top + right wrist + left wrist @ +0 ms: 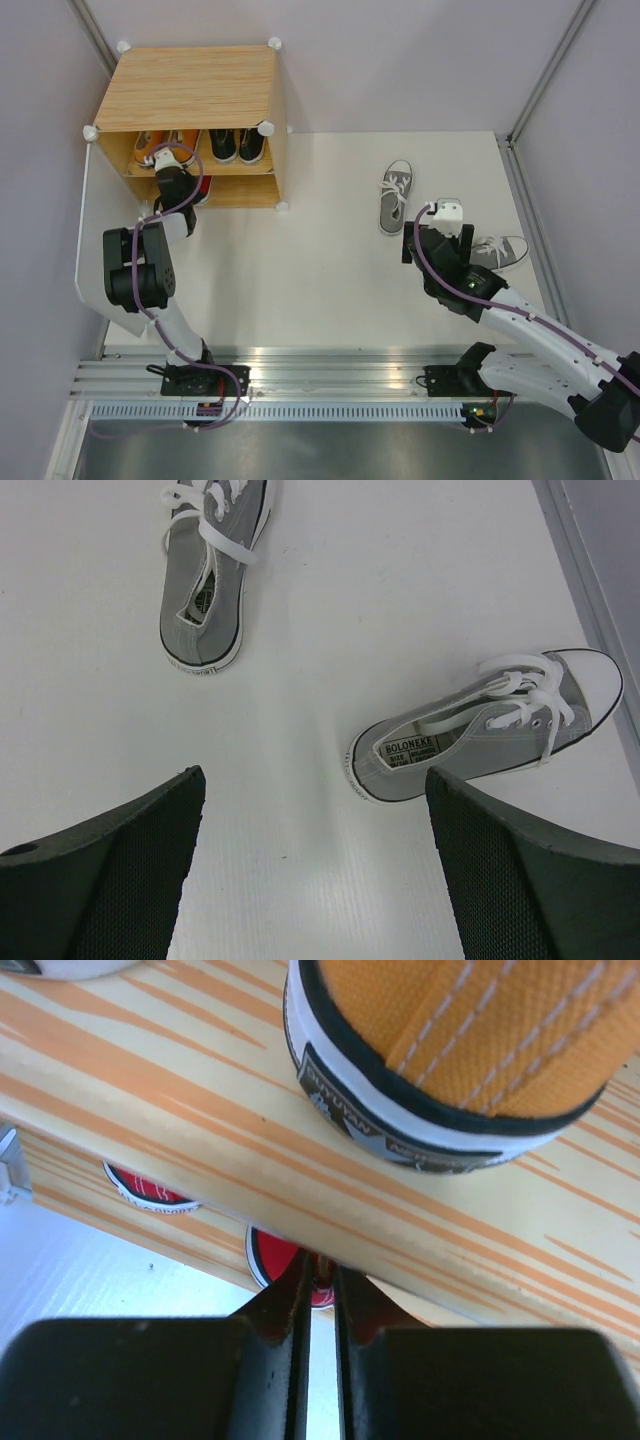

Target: Place and organize the shoes in the shoe cabinet

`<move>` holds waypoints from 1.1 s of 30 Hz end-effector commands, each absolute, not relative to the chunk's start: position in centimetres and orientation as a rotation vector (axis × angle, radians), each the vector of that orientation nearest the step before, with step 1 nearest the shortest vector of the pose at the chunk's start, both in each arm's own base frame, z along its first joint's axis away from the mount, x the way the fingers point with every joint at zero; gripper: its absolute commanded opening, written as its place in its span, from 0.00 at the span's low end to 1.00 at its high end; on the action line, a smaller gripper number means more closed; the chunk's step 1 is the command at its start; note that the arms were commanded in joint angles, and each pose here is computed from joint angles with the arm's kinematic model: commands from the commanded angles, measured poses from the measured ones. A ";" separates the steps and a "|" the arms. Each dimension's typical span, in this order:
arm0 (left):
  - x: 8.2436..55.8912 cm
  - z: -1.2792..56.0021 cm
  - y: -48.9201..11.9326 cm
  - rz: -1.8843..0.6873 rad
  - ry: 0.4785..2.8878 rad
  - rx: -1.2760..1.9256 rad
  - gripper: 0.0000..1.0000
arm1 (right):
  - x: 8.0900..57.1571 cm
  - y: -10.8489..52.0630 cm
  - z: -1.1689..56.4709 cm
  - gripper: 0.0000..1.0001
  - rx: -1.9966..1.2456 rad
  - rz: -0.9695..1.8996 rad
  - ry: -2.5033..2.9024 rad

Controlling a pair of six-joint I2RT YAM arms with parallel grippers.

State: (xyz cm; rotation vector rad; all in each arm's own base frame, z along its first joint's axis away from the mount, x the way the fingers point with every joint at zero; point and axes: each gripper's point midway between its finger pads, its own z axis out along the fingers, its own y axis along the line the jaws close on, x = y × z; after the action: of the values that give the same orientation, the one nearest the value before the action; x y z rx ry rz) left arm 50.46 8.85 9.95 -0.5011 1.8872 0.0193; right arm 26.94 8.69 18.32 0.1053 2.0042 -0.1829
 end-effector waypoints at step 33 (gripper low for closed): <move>52.7 16.6 8.3 -0.043 1.668 -0.447 0.66 | 27.3 8.7 20.0 0.94 0.140 -0.132 1.961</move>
State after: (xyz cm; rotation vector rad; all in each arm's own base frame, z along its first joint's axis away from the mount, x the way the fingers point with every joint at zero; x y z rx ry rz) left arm 50.37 10.69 9.17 -0.5518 1.8779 0.0608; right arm 27.13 8.56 18.30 0.1126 2.0050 -0.1818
